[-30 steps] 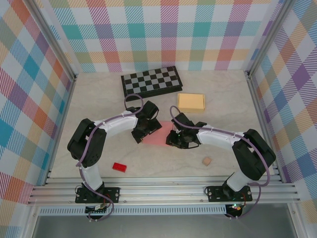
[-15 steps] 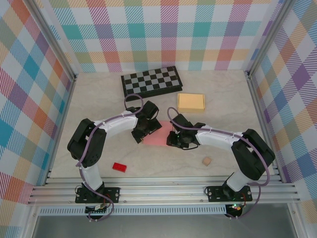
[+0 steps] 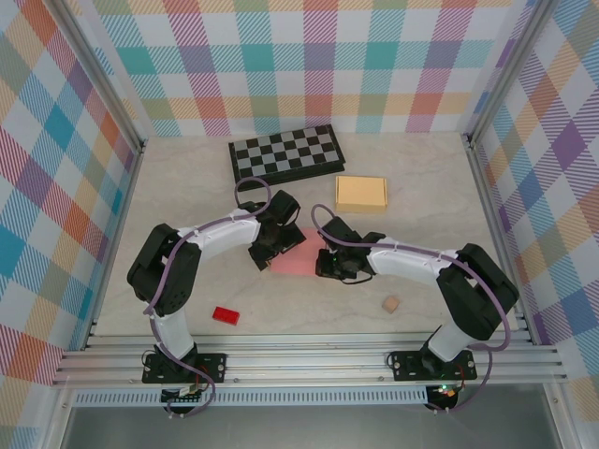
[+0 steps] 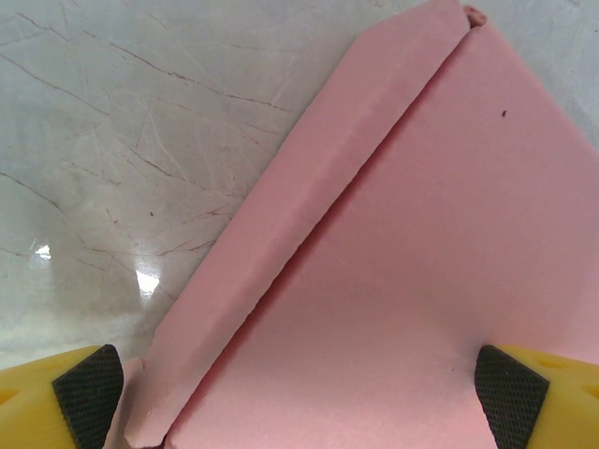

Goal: Fold the paper box

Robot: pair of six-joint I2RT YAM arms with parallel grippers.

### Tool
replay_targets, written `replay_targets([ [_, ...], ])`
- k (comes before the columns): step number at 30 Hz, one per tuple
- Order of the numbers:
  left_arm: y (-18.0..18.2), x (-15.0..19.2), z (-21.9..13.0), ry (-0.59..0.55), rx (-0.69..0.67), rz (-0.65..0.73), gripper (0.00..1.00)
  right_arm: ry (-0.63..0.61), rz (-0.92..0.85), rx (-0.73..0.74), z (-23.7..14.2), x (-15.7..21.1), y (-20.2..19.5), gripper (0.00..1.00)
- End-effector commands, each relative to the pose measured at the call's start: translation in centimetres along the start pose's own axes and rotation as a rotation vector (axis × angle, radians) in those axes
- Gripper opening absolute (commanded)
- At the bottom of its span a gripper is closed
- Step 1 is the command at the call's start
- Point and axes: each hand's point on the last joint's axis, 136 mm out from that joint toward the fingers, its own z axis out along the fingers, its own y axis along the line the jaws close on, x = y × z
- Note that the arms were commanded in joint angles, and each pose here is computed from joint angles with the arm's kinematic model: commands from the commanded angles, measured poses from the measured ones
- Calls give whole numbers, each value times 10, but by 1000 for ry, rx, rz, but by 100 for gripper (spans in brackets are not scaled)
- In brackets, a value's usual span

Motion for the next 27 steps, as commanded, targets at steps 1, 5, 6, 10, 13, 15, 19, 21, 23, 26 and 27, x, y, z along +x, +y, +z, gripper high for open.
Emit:
replay_targets([
  [1,31,8,10,10,-116,-9,98,16,-14,121,6,9,-27,22],
  [5,31,7,10,9,-115,-8,98,-7,-21,143,9,8,-34,21],
  [6,31,7,10,9,-116,-7,98,-19,-29,144,9,6,-35,21],
  [10,32,6,11,6,-121,-6,98,-74,-68,147,12,-1,-38,21],
  [13,33,6,12,8,-123,-8,98,-136,-134,135,14,-5,-34,21],
  [15,34,6,13,9,-123,-10,98,-174,-148,115,16,-7,-34,21],
  [19,34,6,13,10,-124,-11,98,-314,-145,71,8,-17,-32,23],
  [21,36,6,14,12,-129,-9,98,-374,-150,82,3,-24,-34,23],
  [23,37,6,14,15,-134,-5,98,-406,-157,103,3,-26,-39,23],
  [26,39,5,13,15,-138,-1,98,-422,-162,116,8,-25,-45,24],
  [27,39,4,13,13,-138,-2,98,-421,-164,115,10,-25,-46,24],
])
